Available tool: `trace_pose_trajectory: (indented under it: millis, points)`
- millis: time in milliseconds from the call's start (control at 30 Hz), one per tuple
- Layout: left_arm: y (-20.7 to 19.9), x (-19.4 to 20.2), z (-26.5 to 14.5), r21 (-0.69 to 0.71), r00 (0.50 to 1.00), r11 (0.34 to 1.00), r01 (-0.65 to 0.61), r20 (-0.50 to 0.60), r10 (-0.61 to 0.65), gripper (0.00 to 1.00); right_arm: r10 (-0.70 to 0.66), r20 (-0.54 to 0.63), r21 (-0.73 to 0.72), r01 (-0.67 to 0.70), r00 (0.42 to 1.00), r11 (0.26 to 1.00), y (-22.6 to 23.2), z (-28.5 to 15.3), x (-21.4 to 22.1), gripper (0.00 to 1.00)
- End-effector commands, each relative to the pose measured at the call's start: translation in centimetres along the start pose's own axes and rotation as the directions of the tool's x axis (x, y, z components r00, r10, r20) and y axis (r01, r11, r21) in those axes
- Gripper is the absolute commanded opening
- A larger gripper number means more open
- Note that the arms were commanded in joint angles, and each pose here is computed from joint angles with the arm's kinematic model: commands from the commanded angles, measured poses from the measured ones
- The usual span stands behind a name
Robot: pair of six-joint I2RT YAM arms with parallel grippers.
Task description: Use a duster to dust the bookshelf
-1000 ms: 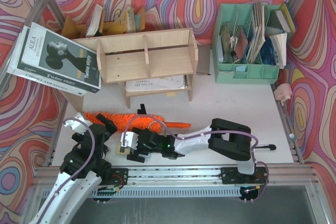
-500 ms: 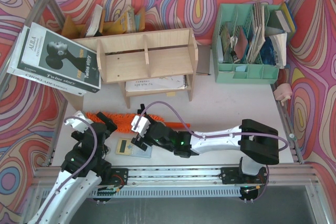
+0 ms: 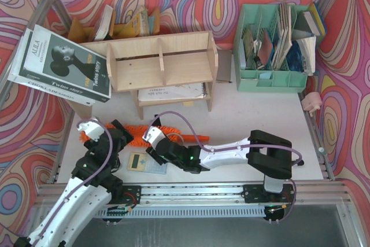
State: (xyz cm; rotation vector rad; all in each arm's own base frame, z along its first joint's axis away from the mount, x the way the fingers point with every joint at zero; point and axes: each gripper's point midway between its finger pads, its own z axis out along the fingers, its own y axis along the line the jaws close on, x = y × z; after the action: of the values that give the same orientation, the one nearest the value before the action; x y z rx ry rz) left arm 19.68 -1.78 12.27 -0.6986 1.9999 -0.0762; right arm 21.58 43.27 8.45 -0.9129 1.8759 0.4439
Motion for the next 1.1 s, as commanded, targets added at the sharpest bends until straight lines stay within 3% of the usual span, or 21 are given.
trace_pose_trajectory:
  millis: [0,367,867,1067]
  points:
    - [-0.3,0.0,-0.5,0.02,1.0,1.0,0.006,-0.023,-0.006,0.98,0.077,-0.015,0.084,-0.076,0.997,0.994,-1.3,0.2,0.3,0.49]
    - [-0.6,0.1,-0.9,0.049,0.999,0.998,0.038,-0.036,-0.036,0.98,0.14,-0.082,0.211,-0.12,0.987,0.97,-3.0,0.0,1.6,0.4]
    - [-2.1,-0.1,-0.6,0.04,0.996,0.998,0.038,-0.077,-0.035,0.98,0.214,-0.184,0.217,-0.172,0.959,0.961,-2.1,0.6,3.9,0.4]
    - [-1.7,-0.1,-0.5,0.022,0.997,0.999,0.047,-0.063,-0.045,0.98,0.225,-0.165,0.234,-0.183,0.96,0.955,-2.7,-0.1,3.9,0.41]
